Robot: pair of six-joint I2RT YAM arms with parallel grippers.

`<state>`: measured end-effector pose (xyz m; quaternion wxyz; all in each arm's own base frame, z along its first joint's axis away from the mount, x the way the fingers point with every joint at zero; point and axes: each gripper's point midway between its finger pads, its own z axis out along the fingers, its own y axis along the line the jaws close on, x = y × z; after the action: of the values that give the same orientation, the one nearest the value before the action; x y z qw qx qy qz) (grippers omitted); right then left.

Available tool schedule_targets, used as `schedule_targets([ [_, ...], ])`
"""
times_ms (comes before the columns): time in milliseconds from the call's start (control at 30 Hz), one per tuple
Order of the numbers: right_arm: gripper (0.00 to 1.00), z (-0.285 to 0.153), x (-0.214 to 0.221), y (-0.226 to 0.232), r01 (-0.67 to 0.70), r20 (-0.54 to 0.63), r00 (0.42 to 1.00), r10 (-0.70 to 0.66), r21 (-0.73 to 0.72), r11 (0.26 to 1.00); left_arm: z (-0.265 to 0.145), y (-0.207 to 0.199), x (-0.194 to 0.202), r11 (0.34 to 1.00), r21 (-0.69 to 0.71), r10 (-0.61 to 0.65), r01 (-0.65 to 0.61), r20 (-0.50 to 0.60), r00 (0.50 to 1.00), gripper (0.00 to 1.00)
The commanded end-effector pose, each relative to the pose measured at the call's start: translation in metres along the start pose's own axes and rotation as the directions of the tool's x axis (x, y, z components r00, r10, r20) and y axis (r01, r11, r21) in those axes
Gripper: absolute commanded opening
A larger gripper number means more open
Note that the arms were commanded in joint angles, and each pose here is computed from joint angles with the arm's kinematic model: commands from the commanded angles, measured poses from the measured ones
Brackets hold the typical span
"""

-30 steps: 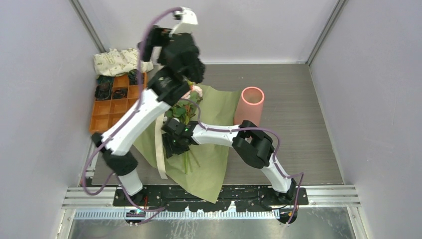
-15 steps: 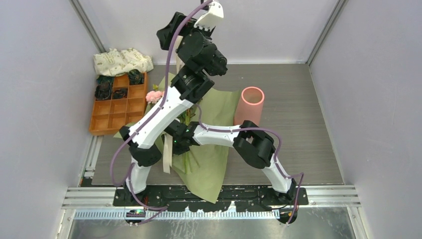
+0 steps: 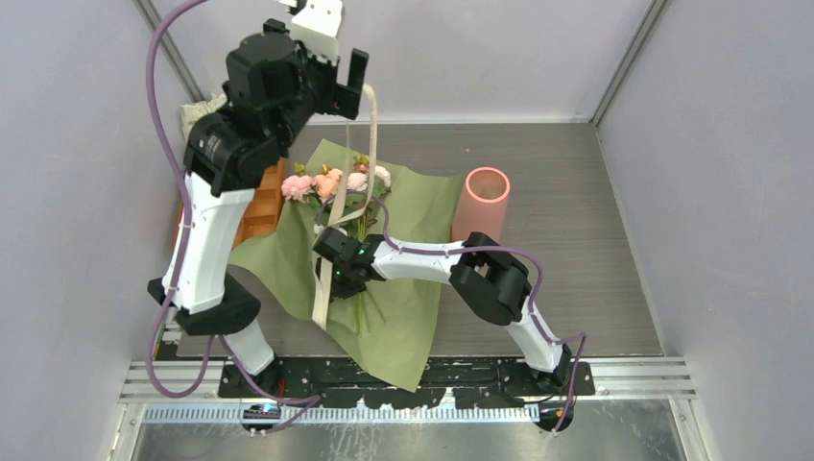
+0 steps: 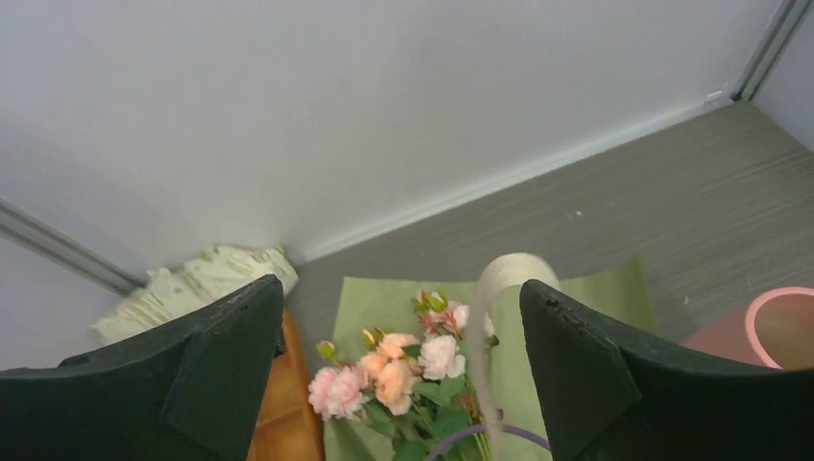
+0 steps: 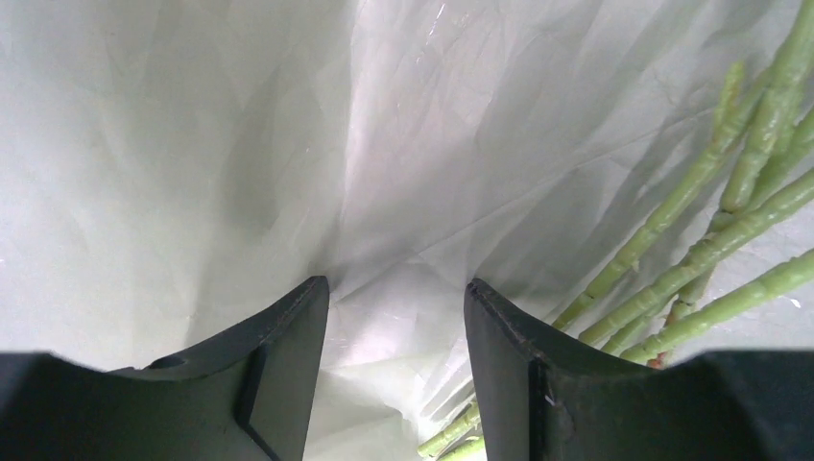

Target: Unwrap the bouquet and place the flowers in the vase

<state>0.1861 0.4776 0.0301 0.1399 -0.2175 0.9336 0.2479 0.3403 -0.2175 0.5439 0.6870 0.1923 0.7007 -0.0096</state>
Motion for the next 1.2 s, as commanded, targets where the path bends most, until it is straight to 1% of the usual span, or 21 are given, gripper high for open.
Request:
schedule_targets([
  [0, 0.6, 0.001, 0.014, -0.011, -0.005, -0.05, 0.999, 0.007, 0.04, 0.999, 0.019, -0.035, 0.072, 0.916, 0.263, -0.217, 0.304, -0.313, 0.925, 0.91],
  [33, 0.6, 0.001, 0.014, -0.011, -0.006, -0.05, 0.999, 0.008, 0.042, 0.999, 0.028, -0.028, 0.087, 0.896, 0.236, -0.274, 0.377, -0.374, 0.886, 0.87],
  [67, 0.6, 0.0, 0.014, -0.011, -0.007, -0.049, 0.999, 0.009, 0.042, 0.999, 0.037, -0.018, 0.106, 0.875, 0.189, -0.332, 0.446, -0.438, 0.836, 0.81],
  [100, 0.6, 0.0, 0.013, -0.011, -0.009, -0.046, 0.999, 0.011, 0.043, 0.999, 0.047, -0.003, 0.125, 0.856, 0.113, -0.396, 0.505, -0.486, 0.779, 0.75],
  [133, 0.6, -0.001, 0.014, -0.011, -0.01, -0.045, 0.999, 0.012, 0.043, 0.999, 0.052, 0.011, 0.143, 0.841, 0.034, -0.448, 0.541, -0.516, 0.73, 0.69],
  [167, 0.6, -0.001, 0.014, -0.012, -0.011, -0.044, 0.999, 0.012, 0.042, 0.999, 0.056, 0.031, 0.161, 0.84, -0.07, -0.49, 0.539, -0.523, 0.697, 0.64],
  [200, 0.6, -0.001, 0.015, -0.013, -0.011, -0.045, 0.999, 0.013, 0.043, 0.999, 0.055, 0.049, 0.174, 0.848, -0.161, -0.508, 0.504, -0.513, 0.692, 0.63],
  [233, 0.6, -0.001, 0.015, -0.013, -0.011, -0.044, 0.999, 0.013, 0.045, 0.999, 0.051, 0.069, 0.184, 0.858, -0.251, -0.511, 0.448, -0.494, 0.703, 0.63],
  [267, 0.6, -0.002, 0.016, -0.015, -0.009, -0.046, 0.999, 0.011, 0.048, 0.999, 0.046, 0.086, 0.191, 0.855, -0.322, -0.517, 0.406, -0.478, 0.71, 0.64],
  [300, 0.6, -0.002, 0.018, -0.015, -0.007, -0.048, 0.999, 0.01, 0.049, 0.999, 0.039, 0.102, 0.196, 0.839, -0.377, -0.537, 0.392, -0.459, 0.708, 0.65],
  [333, 0.6, -0.002, 0.018, -0.016, -0.007, -0.049, 0.999, 0.01, 0.05, 0.999, 0.031, 0.117, 0.202, 0.814, -0.424, -0.568, 0.397, -0.442, 0.694, 0.65],
  [433, 0.61, -0.004, 0.016, -0.016, -0.006, -0.043, 0.999, 0.008, 0.053, 0.999, 0.01, 0.163, 0.231, 0.715, -0.537, -0.68, 0.448, -0.387, 0.623, 0.65],
  [500, 0.6, -0.006, 0.015, -0.014, -0.004, -0.038, 0.999, 0.006, 0.052, 0.999, -0.012, 0.188, 0.244, 0.667, -0.598, -0.714, 0.444, -0.345, 0.609, 0.65],
  [533, 0.6, -0.008, 0.013, -0.013, -0.004, -0.033, 0.999, 0.005, 0.05, 0.999, -0.019, 0.194, 0.249, 0.662, -0.616, -0.712, 0.427, -0.34, 0.614, 0.66],
  [600, 0.61, -0.014, 0.011, -0.012, 0.0, -0.023, 1.0, 0.001, 0.055, 0.998, -0.032, 0.193, 0.256, 0.667, -0.626, -0.703, 0.403, -0.351, 0.618, 0.69],
  [667, 0.6, -0.024, 0.007, -0.008, 0.019, -0.008, 1.0, -0.018, 0.073, 0.997, -0.042, 0.186, 0.26, 0.675, -0.616, -0.699, 0.406, -0.359, 0.618, 0.71],
  [833, 0.61, -0.058, -0.01, -0.002, 0.063, 0.041, 0.997, -0.069, 0.141, 0.988, -0.073, 0.173, 0.274, 0.692, -0.611, -0.682, 0.385, -0.377, 0.627, 0.75],
  [967, 0.61, -0.083, -0.023, 0.004, 0.082, 0.073, 0.993, -0.095, 0.172, 0.982, -0.1, 0.166, 0.268, 0.689, -0.609, -0.675, 0.393, -0.341, 0.654, 0.77],
  [1033, 0.61, -0.091, -0.031, 0.009, 0.096, 0.089, 0.99, -0.113, 0.177, 0.979, -0.116, 0.166, 0.26, 0.674, -0.621, -0.675, 0.399, -0.299, 0.675, 0.77],
  [1167, 0.62, -0.103, -0.043, 0.019, 0.115, 0.116, 0.984, -0.137, 0.181, 0.977, -0.136, 0.165, 0.251, 0.649, -0.633, -0.681, 0.423, -0.234, 0.694, 0.78],
])
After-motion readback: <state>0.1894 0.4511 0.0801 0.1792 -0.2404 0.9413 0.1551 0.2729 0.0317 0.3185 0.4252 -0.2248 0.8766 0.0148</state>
